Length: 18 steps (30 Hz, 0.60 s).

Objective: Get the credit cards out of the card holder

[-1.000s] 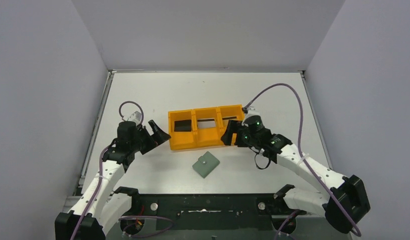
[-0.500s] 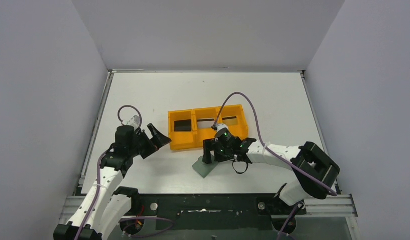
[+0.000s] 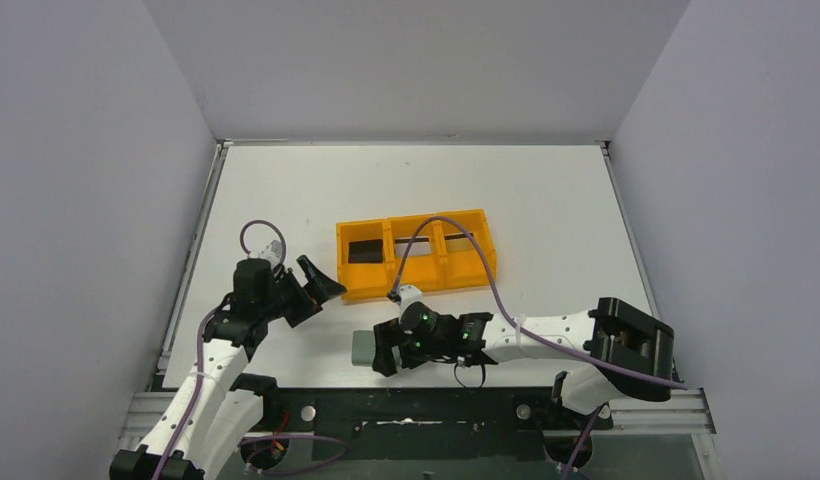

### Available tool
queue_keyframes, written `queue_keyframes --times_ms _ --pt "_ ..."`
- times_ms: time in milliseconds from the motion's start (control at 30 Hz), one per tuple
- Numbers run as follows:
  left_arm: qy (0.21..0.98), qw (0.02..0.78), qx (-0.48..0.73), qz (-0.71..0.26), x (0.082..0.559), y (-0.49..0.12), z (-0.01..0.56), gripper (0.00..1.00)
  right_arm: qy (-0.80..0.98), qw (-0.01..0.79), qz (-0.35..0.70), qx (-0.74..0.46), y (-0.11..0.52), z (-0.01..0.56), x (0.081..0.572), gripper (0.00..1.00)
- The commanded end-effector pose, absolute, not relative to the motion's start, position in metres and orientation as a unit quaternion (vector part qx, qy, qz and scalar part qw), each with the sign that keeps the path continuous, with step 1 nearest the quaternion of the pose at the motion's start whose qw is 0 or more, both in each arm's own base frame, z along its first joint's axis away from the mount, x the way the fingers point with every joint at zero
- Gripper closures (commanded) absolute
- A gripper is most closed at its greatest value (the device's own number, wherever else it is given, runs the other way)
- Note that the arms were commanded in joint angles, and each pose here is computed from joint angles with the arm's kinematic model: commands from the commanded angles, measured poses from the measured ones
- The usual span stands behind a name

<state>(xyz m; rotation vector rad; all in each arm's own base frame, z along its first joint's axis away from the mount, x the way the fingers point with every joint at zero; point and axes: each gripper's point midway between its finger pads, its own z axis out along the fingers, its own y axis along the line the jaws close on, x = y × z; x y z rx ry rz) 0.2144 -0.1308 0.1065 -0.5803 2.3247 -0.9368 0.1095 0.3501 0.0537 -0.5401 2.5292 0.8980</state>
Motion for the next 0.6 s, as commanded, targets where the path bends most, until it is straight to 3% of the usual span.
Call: queue_keyframes --times_ms 0,267,567 --pt "0.85 0.315 -0.208 -0.368 0.225 -0.133 0.126 0.08 0.901 0.264 0.304 -0.161 0.364 0.083 0.118 0.2" --pt "0.845 0.343 -0.282 -0.296 0.233 -0.103 0.126 0.08 0.897 0.345 0.177 -0.21 0.352 0.094 0.167 0.22" --pt "0.816 0.363 -0.363 -0.264 0.231 -0.08 0.128 0.08 0.886 0.287 0.199 -0.304 0.385 0.064 0.173 0.2"
